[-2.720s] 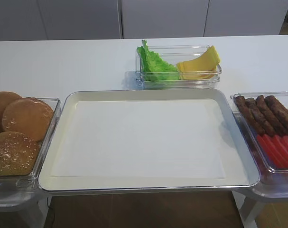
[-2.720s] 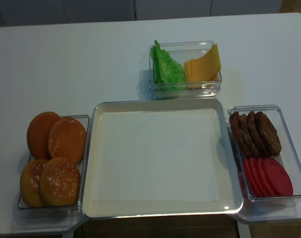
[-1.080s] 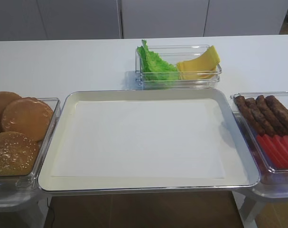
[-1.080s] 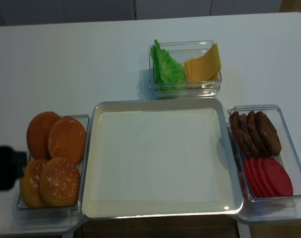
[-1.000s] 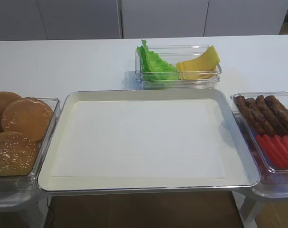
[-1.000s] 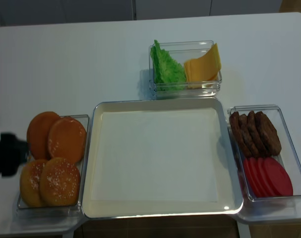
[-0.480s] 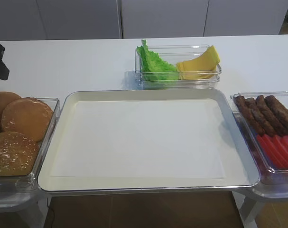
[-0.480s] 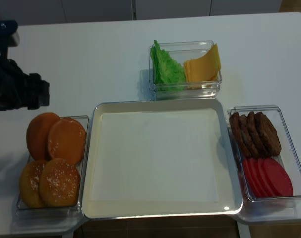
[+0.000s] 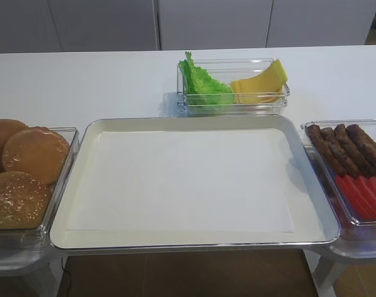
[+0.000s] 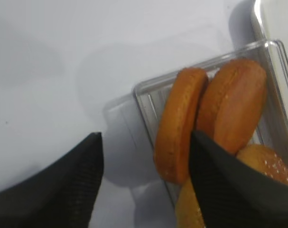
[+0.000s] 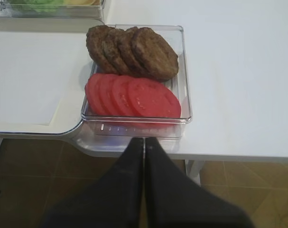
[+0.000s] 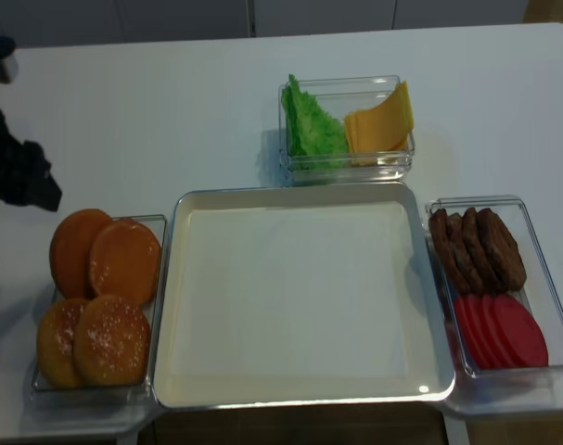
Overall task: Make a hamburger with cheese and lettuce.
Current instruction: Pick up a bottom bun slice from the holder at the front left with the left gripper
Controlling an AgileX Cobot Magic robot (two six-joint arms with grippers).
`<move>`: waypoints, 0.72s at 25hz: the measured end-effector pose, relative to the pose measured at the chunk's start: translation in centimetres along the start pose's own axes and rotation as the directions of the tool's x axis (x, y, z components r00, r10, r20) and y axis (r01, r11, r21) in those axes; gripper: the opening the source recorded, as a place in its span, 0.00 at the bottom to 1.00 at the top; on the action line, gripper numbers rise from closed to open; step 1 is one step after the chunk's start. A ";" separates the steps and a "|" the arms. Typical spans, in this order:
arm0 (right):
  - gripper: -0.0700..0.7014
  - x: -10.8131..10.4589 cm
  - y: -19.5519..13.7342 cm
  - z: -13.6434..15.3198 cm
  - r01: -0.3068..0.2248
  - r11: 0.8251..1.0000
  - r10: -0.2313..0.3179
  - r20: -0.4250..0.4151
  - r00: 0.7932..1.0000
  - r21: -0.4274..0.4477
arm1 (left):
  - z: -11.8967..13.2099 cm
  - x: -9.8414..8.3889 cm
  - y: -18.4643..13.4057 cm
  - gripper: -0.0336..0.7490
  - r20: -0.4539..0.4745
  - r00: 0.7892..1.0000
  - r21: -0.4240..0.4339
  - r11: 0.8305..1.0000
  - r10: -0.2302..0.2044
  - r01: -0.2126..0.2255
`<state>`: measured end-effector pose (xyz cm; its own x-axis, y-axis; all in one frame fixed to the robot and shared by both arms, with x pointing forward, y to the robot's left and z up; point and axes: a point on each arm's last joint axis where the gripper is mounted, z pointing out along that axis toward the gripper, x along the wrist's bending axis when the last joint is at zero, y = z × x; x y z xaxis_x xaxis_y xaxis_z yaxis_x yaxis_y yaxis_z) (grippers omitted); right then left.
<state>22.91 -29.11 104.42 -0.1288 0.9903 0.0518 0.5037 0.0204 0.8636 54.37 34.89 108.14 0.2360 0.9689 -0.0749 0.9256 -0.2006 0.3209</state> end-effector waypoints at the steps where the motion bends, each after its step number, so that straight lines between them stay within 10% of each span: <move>1: 0.09 0.0 0.0 0.0 0.000 1.000 0.000 0.000 1.000 0.000 | 0.1 0.1 0.0 0.59 0.013 1.000 0.019 1.000 0.019 -0.019; 18: 0.09 0.0 0.0 0.0 0.000 1.000 0.000 0.000 1.000 0.000 | 3.7 0.5 0.8 0.59 0.138 0.989 0.076 0.995 0.047 -0.058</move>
<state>22.91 -29.11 104.42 -0.1288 0.9903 0.0518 0.5037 0.0204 0.8636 56.28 34.65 104.87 0.3179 0.9291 -0.1890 0.9301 -0.2669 0.2522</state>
